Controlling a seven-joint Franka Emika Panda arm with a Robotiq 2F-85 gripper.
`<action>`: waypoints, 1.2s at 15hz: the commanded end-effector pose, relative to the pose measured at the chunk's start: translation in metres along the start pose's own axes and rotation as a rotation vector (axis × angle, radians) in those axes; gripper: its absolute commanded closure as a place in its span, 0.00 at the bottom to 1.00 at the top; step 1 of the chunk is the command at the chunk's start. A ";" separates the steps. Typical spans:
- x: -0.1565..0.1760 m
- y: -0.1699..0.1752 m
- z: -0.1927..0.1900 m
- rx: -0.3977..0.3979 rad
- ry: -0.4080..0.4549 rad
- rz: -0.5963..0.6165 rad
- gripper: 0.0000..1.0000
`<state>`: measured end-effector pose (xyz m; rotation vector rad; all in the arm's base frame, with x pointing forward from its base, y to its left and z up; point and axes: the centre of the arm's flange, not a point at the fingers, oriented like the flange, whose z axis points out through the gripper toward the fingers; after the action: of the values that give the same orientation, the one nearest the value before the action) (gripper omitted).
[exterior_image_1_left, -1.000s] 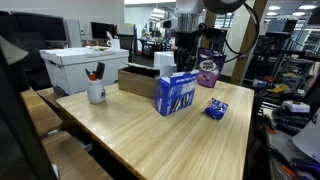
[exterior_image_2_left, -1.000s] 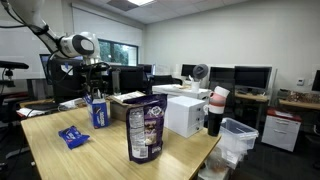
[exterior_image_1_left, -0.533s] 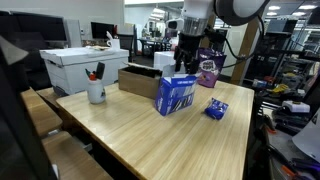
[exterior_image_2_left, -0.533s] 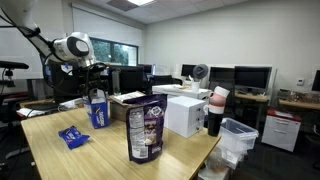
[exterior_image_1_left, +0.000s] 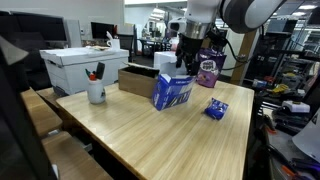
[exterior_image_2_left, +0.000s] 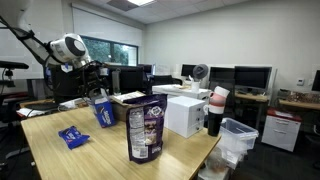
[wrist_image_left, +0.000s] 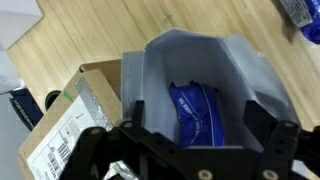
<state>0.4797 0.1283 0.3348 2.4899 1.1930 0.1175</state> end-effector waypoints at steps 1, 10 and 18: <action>-0.005 -0.016 0.007 -0.071 -0.023 0.031 0.00; 0.000 -0.010 0.011 0.066 -0.189 -0.019 0.00; 0.002 0.008 0.012 0.224 -0.298 -0.020 0.00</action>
<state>0.4799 0.1232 0.3257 2.5390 1.1226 -0.3209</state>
